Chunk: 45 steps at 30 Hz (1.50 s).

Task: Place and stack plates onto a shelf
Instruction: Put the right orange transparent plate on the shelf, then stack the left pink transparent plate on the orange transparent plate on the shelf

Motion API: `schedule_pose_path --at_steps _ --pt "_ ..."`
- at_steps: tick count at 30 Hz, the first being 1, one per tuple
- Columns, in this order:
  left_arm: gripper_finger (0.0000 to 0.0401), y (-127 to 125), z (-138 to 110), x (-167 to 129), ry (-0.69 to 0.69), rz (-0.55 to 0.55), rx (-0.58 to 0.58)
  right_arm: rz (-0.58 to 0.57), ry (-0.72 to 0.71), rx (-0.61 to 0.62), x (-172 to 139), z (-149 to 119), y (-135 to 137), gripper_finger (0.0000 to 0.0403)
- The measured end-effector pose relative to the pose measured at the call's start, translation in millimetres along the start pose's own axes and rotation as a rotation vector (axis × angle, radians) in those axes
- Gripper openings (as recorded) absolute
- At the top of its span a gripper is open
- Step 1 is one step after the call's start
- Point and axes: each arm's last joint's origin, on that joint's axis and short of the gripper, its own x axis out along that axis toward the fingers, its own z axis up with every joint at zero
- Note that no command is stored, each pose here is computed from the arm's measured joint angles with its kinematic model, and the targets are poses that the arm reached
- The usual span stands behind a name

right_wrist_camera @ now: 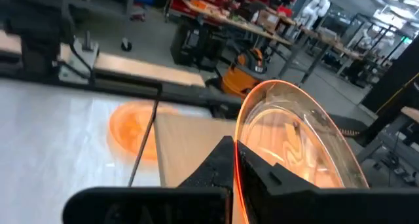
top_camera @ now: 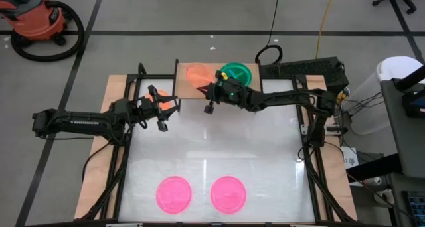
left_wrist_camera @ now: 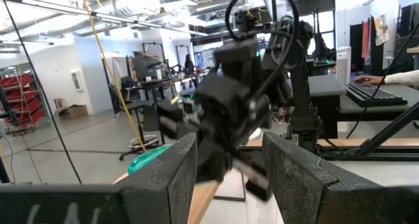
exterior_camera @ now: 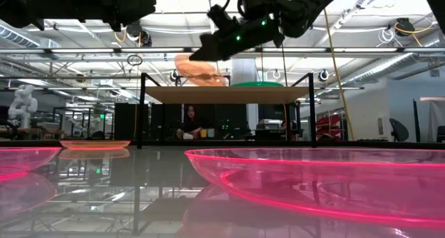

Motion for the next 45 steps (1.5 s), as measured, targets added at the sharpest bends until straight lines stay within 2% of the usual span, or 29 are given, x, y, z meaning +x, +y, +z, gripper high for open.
schedule_pose_path --at_steps 9,19,24,31,34,37,45 --pt "0.0179 0.0 0.0 0.0 0.000 0.000 -0.001 0.021 0.060 0.028 15.7 -26.5 11.6 0.0000" --pt "0.0179 0.0 -0.2 0.0 0.002 0.000 -0.007 0.017 0.069 0.078 17.2 -29.8 11.1 0.0003" --pt "0.0179 -0.1 -0.4 0.0 0.004 -0.001 -0.003 0.015 0.061 0.079 17.3 -29.1 10.9 0.0030" --pt "0.0179 -0.1 -0.9 0.0 0.009 -0.001 -0.001 0.006 0.036 0.076 17.3 -26.5 9.8 0.0093" --pt "0.0179 -0.7 -2.7 -0.1 0.028 -0.005 0.001 0.010 0.020 0.075 11.2 -16.3 9.6 0.0114" --pt "0.0179 -4.8 -5.1 -0.7 0.057 -0.030 0.027 0.026 -0.011 0.045 -2.1 4.8 11.8 0.0125" --pt "0.0179 -29.3 9.6 0.2 0.219 -0.142 0.082 0.159 0.039 -0.060 -64.1 59.0 27.0 0.0123"
